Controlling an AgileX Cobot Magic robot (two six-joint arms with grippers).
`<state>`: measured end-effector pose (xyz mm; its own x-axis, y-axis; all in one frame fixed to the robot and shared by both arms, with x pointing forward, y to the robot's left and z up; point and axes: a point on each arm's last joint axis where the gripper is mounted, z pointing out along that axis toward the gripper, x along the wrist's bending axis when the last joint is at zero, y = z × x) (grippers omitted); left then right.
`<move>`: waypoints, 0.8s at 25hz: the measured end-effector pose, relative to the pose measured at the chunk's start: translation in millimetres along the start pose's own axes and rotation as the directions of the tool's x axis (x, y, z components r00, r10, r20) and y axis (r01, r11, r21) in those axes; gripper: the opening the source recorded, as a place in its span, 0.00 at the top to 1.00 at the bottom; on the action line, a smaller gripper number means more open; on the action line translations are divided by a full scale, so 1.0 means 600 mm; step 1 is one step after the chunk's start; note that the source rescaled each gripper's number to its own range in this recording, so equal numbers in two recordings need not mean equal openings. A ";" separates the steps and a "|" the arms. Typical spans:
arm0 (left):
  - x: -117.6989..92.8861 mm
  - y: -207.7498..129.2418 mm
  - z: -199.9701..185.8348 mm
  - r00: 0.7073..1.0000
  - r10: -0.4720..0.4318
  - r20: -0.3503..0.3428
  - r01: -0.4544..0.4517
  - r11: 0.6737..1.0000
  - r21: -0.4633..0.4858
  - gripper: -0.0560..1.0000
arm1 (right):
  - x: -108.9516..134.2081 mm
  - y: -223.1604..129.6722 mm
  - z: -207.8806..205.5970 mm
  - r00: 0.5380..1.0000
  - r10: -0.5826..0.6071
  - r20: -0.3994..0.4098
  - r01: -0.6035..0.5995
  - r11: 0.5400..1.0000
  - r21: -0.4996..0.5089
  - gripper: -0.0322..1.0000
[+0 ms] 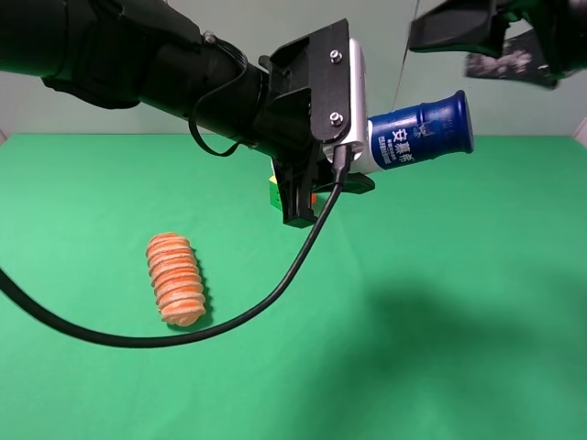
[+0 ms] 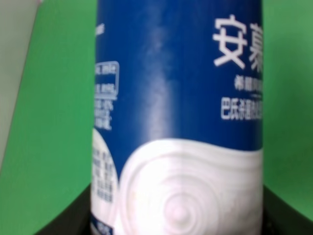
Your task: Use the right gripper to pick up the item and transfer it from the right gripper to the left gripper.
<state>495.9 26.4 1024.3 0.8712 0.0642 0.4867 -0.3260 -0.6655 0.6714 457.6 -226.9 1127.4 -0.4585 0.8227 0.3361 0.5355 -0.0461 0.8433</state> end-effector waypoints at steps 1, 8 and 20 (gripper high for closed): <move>0.000 0.000 0.000 1.000 0.000 0.000 0.000 1.000 0.000 0.90 | -0.008 0.001 -0.007 0.998 -0.008 0.057 0.007 1.000 0.005 0.00; 0.000 0.000 0.000 1.000 0.000 -0.001 0.000 1.000 0.001 0.90 | -0.020 -0.001 -0.079 0.944 -0.032 0.328 0.039 0.999 -0.016 0.00; 0.000 0.000 0.000 1.000 0.000 -0.001 0.000 1.000 0.001 0.90 | 0.051 -0.082 -0.283 0.856 -0.039 0.516 0.088 0.994 -0.071 0.00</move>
<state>496.0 26.5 1024.3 0.8707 0.0650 0.4876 -0.3260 -0.6660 0.6710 296.6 -295.4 1167.2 -0.0471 0.9982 0.0380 0.4414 -0.0133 0.8972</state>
